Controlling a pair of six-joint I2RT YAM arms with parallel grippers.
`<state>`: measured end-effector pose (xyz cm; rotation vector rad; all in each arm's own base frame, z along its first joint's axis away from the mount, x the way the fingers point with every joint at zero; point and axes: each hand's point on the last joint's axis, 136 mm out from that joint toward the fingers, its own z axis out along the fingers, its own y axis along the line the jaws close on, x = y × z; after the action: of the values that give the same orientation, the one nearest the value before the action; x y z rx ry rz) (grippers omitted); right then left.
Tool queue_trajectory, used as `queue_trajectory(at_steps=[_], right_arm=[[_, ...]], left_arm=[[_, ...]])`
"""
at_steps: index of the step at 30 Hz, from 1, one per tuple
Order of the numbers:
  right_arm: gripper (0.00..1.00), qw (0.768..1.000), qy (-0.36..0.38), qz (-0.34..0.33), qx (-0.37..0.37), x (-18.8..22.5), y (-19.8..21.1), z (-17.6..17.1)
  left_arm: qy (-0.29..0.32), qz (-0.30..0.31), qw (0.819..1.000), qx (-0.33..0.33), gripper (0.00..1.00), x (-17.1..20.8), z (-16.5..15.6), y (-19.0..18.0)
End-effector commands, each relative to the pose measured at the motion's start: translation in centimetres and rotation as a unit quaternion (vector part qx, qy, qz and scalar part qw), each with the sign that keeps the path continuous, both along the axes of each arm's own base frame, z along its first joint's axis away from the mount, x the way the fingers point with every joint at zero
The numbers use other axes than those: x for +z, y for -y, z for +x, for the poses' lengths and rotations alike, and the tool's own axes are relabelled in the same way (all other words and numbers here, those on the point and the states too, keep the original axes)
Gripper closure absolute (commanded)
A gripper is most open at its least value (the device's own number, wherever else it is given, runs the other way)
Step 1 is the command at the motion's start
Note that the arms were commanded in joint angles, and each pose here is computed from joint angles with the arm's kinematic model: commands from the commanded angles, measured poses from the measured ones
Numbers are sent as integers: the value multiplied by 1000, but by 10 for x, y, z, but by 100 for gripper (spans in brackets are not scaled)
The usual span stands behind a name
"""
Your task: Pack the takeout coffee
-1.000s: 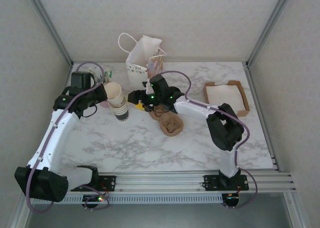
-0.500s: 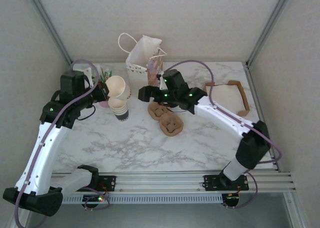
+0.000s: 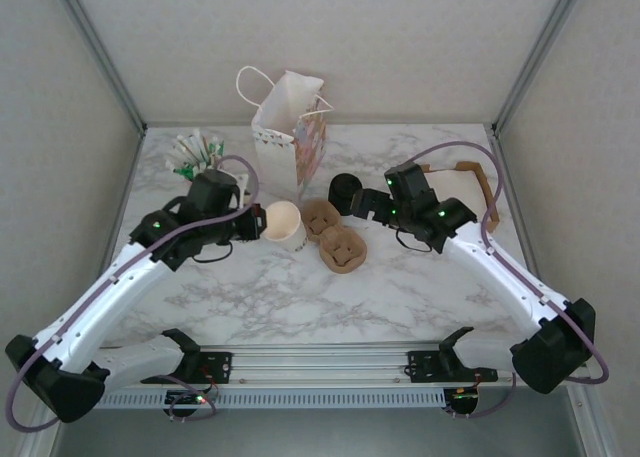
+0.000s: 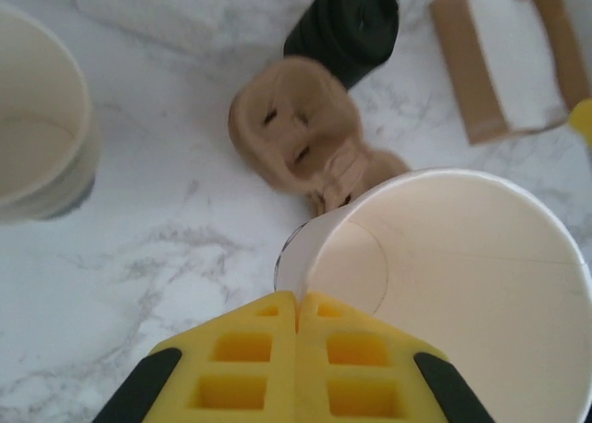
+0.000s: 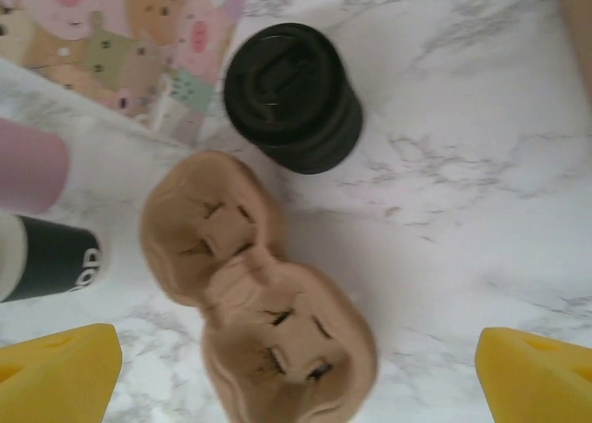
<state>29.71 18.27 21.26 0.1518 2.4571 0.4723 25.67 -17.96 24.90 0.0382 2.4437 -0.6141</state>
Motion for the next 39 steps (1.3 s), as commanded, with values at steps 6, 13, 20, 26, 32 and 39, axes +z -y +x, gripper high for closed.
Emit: queue_trajectory(at_steps=[6, 13, 20, 26, 32, 39], right_arm=[[1, 999, -8, -30, -13, -18, 16, -1], [1, 1000, -18, -25, -8, -28, 11, 2], [1, 1000, -20, -21, -8, -34, 10, 1], [1, 1000, -22, -20, -7, -35, 10, 1], [1, 1000, -22, -13, -6, -36, 7, 2], [1, 1000, -22, 0, -7, -35, 5, 1]], left_arm=[[-54, 44, 997, -13, 100, -63, -13, 25], [-67, 87, 994, -23, 100, -98, -13, 38], [-67, 119, 990, -31, 100, -116, -12, 48], [-65, 149, 986, -28, 100, -123, -14, 49], [-51, 153, 987, -9, 100, -122, -11, 43], [-34, 133, 990, 17, 100, -121, -6, 40]])
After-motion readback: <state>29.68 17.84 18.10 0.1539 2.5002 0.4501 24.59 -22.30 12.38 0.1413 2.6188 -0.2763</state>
